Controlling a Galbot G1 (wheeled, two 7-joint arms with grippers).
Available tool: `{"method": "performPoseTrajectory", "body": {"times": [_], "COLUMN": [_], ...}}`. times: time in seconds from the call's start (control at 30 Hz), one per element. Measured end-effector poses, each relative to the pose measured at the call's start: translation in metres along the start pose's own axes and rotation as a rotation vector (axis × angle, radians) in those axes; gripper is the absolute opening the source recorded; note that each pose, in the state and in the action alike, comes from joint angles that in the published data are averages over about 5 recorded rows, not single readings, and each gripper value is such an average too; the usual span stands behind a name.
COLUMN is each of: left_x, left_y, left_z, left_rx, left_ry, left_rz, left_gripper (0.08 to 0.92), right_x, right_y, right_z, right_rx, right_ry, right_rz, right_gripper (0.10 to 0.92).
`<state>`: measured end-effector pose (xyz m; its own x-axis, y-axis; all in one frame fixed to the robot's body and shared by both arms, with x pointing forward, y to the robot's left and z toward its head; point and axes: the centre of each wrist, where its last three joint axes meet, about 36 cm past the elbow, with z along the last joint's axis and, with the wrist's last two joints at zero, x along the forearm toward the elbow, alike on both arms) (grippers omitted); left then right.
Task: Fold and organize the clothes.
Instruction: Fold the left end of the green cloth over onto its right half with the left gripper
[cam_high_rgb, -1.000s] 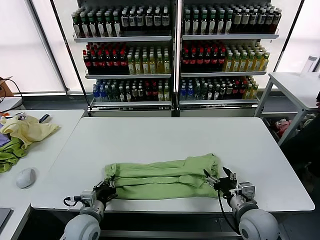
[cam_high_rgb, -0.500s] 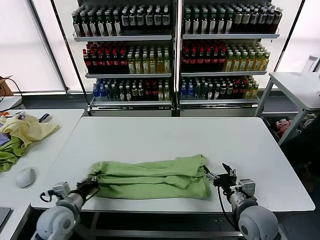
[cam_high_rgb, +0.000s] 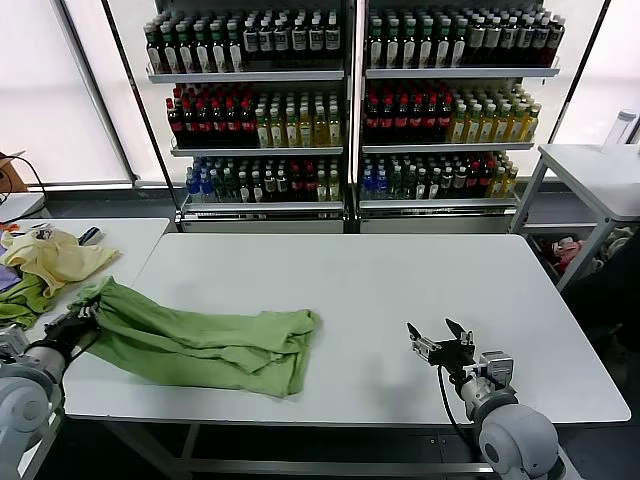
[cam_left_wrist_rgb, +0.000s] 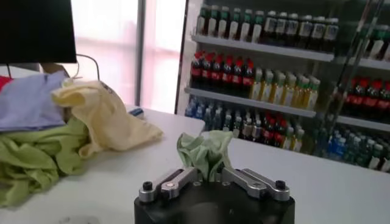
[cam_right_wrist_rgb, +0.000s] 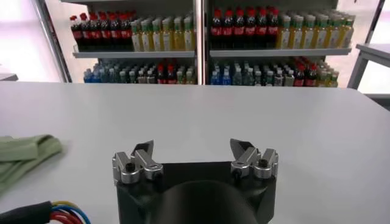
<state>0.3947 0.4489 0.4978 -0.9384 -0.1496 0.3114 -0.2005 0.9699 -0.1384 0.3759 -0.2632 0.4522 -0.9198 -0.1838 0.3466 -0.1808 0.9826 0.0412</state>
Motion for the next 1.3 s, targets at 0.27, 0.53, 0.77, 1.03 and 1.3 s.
{"method": "performPoseTrajectory", "body": {"times": [0.27, 0.53, 0.77, 1.03, 1.3], "left_x": [0.018, 0.028, 0.027, 0.022, 0.029], "left_y": [-0.038, -0.108, -0.163, -0.209, -0.226], "left_z": [-0.007, 0.028, 0.066, 0.108, 0.131], "left_rx": [0.027, 0.065, 0.048, -0.042, -0.178], "left_ry": [-0.047, -0.004, 0.05, 0.088, 0.088], "left_rz": [0.107, 0.272, 0.355, 0.391, 0.415], "left_gripper": [0.127, 0.127, 0.127, 0.127, 0.233], "right_x": [0.0, -0.002, -0.003, -0.003, -0.002], "right_y": [0.0, -0.001, -0.004, -0.002, -0.001], "right_z": [0.001, 0.0, 0.001, 0.002, 0.003], "right_rx": [0.003, 0.007, 0.007, 0.004, 0.004], "right_ry": [-0.002, -0.005, -0.005, -0.007, -0.006], "right_rz": [0.004, 0.009, 0.015, 0.015, 0.016], "right_gripper": [0.823, 0.823, 0.823, 0.823, 0.823]}}
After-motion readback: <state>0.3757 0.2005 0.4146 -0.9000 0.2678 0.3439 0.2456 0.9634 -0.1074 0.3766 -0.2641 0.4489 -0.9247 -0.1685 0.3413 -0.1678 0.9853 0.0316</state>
